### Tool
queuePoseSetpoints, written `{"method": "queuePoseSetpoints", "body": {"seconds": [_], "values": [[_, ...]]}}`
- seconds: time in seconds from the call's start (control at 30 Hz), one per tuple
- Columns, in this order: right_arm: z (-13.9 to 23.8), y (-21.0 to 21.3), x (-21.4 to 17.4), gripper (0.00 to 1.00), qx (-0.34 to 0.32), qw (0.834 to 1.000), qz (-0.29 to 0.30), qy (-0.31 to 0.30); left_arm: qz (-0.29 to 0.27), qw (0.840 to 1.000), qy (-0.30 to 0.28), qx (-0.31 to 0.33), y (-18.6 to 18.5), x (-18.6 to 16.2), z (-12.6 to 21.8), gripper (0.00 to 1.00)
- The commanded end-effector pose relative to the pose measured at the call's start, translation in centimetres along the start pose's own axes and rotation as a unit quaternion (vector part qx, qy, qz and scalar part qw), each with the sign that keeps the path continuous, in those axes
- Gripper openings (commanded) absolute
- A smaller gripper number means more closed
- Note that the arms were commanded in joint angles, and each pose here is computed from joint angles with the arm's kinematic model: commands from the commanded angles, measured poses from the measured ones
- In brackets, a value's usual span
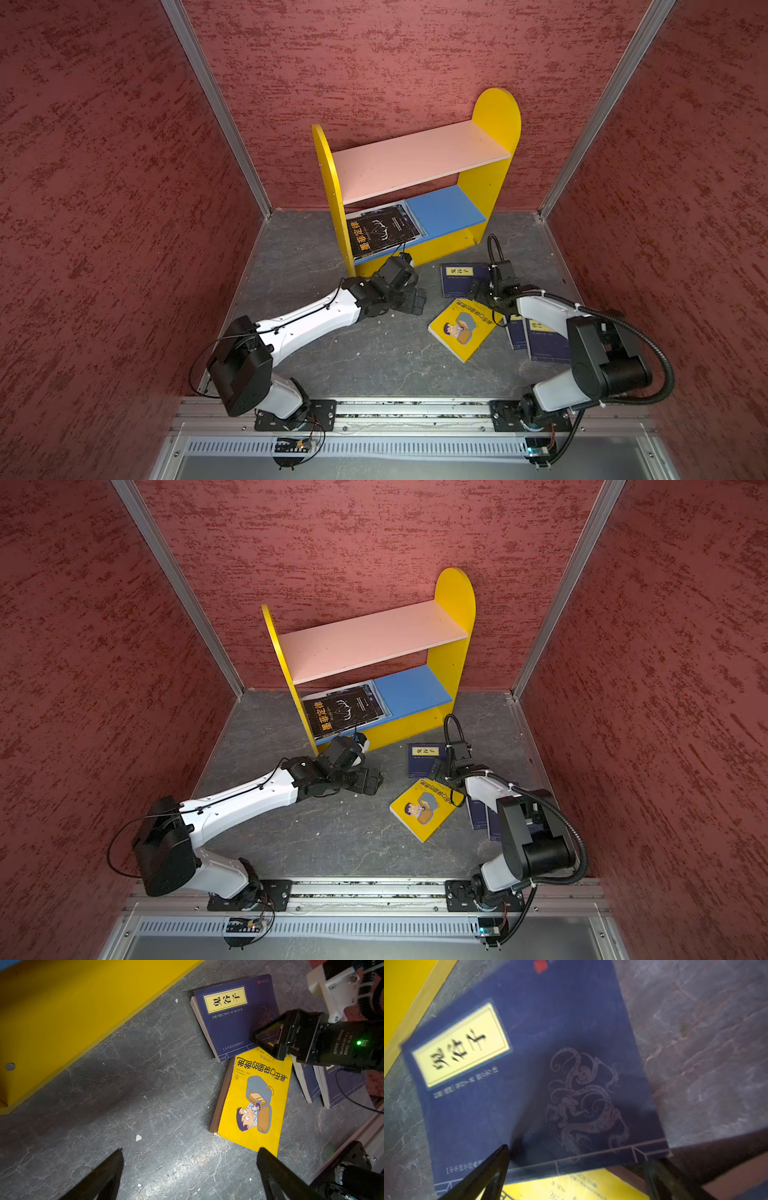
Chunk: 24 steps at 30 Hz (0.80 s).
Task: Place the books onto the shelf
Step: 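Grasp the yellow cartoon-cover book's edge with the left gripper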
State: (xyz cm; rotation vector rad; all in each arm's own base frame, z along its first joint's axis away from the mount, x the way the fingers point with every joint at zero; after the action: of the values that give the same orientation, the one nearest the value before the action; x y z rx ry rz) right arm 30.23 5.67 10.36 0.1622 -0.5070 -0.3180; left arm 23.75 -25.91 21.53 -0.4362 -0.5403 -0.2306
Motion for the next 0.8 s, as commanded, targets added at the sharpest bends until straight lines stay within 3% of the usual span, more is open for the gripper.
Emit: {"method": "queuePoseSetpoints", "body": {"seconds": [0.0,0.1,0.33,0.57,0.77], "values": [[0.1,0.5,-0.2,0.99,0.017,0.999,0.004,0.034,-0.001,0.999,0.036,-0.016,-0.1,-0.8,-0.8,0.99],[0.1,1.1,-1.1,0.98,0.055,0.997,0.001,0.063,-0.010,0.996,0.083,-0.041,-0.6,-1.7,-1.7,0.99],[-0.1,1.7,-2.1,0.99,0.069,0.993,-0.007,0.098,-0.022,0.973,0.212,-0.085,-2.0,-5.2,-4.4,0.99],[-0.4,3.3,-3.5,0.99,0.105,0.986,-0.002,0.130,-0.017,0.958,0.268,-0.104,-3.1,-7.9,-6.2,0.99],[0.0,5.0,-5.3,0.98,0.128,0.979,0.014,0.159,0.011,0.964,0.257,-0.064,-2.0,-8.6,-7.6,0.99]]}}
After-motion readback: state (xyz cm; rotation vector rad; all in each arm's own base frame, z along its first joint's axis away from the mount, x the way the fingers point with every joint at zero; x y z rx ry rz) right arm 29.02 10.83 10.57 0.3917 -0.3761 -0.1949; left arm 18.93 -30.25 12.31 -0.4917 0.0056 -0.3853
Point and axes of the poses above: each gripper's point midway between its finger pads, its own z axis back along the fingers, its own y axis along the line the jaws close on, x = y × z, the point moved 8 cm from there along z, back along the fingers, and after that the axes turned 5 degrees about z, right-handed, at the moved point
